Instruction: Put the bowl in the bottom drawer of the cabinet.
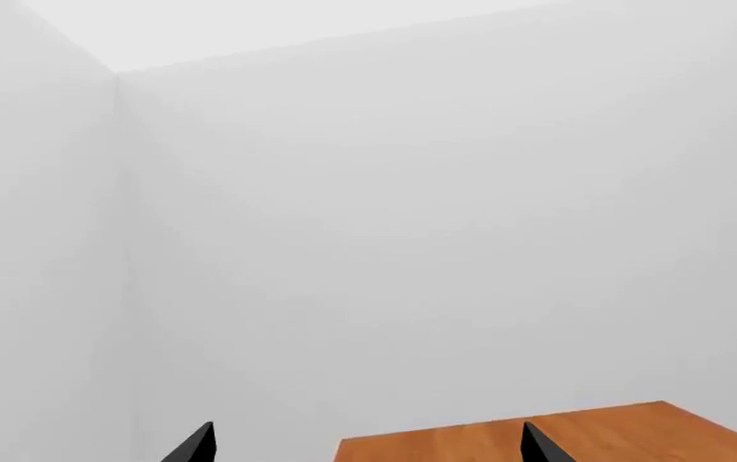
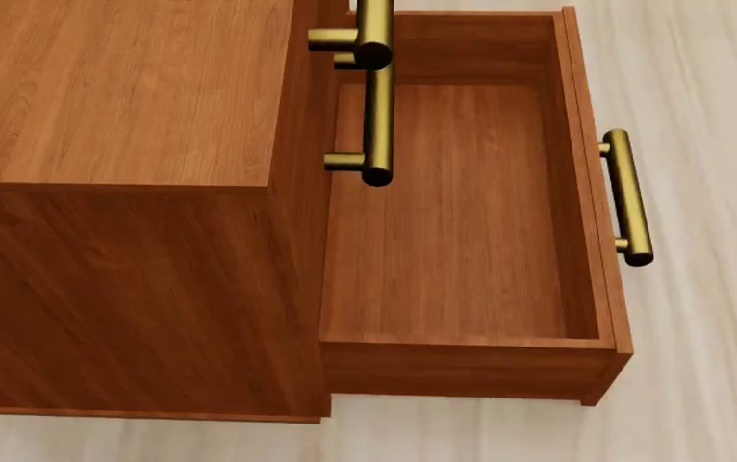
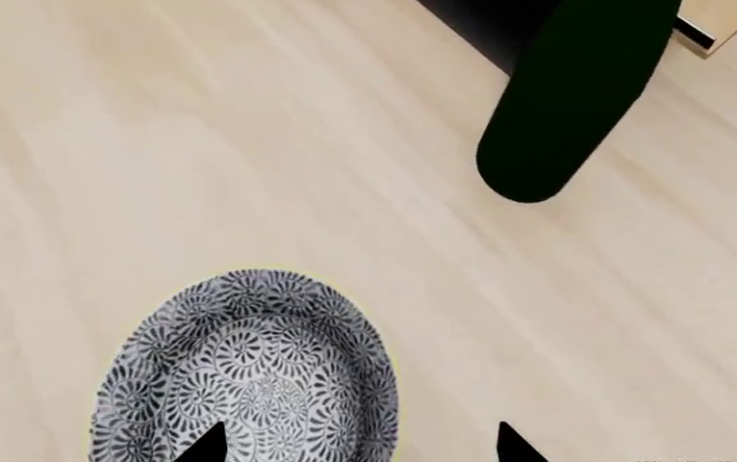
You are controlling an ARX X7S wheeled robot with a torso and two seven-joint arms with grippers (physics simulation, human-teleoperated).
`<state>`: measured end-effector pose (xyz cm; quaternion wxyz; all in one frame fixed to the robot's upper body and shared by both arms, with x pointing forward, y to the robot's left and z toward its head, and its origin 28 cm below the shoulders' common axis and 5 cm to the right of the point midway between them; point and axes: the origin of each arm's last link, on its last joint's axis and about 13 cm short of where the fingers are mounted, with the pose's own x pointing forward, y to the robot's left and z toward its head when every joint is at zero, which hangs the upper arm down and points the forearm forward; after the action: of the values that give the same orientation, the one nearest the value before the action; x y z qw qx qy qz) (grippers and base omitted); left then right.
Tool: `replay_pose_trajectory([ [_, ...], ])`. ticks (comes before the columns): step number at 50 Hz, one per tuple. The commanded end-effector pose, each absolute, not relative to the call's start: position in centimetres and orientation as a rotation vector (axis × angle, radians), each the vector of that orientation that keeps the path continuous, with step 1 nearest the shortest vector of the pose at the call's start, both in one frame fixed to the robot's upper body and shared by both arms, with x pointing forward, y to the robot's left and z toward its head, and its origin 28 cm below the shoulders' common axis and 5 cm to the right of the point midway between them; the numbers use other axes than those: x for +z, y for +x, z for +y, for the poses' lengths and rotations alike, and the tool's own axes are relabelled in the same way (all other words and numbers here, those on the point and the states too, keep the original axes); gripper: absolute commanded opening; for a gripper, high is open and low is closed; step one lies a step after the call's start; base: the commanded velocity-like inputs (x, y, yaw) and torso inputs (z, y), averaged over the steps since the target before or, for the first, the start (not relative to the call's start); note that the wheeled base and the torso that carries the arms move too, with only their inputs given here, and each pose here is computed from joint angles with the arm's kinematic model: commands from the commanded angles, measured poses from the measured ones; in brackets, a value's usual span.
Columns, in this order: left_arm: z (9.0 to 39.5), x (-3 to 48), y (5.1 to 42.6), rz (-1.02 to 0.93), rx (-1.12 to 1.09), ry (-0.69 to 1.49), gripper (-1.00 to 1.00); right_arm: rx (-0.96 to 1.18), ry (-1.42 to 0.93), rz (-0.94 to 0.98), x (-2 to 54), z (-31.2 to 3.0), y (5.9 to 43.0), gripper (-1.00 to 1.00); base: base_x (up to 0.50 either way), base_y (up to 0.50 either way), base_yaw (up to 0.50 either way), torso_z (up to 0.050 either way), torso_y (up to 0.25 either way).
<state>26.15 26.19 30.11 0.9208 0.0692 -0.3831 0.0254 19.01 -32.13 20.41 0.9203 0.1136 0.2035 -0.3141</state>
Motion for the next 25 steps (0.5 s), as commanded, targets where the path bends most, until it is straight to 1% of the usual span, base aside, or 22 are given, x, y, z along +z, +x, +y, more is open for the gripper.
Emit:
replay_pose_trajectory([
  [1,25.8,28.8,27.5,-0.679,0.014,0.116,1.00,-0.652,0.258,0.437,19.2,-32.6,20.4,1.00,0.00,0.00,-0.01,0.000,0.000],
  [17,25.5,28.8,27.9,-0.675,0.012,0.127,1.00,-0.666,0.270,0.460,18.0,-33.2,22.2,1.00,0.01,0.00,0.00,0.000,-0.006],
  [25,25.6,28.9,28.1,-0.673,0.013,0.128,1.00,-0.686,0.286,0.467,17.0,-33.6,22.0,1.00,0.01,0.00,-0.01,0.000,-0.005],
])
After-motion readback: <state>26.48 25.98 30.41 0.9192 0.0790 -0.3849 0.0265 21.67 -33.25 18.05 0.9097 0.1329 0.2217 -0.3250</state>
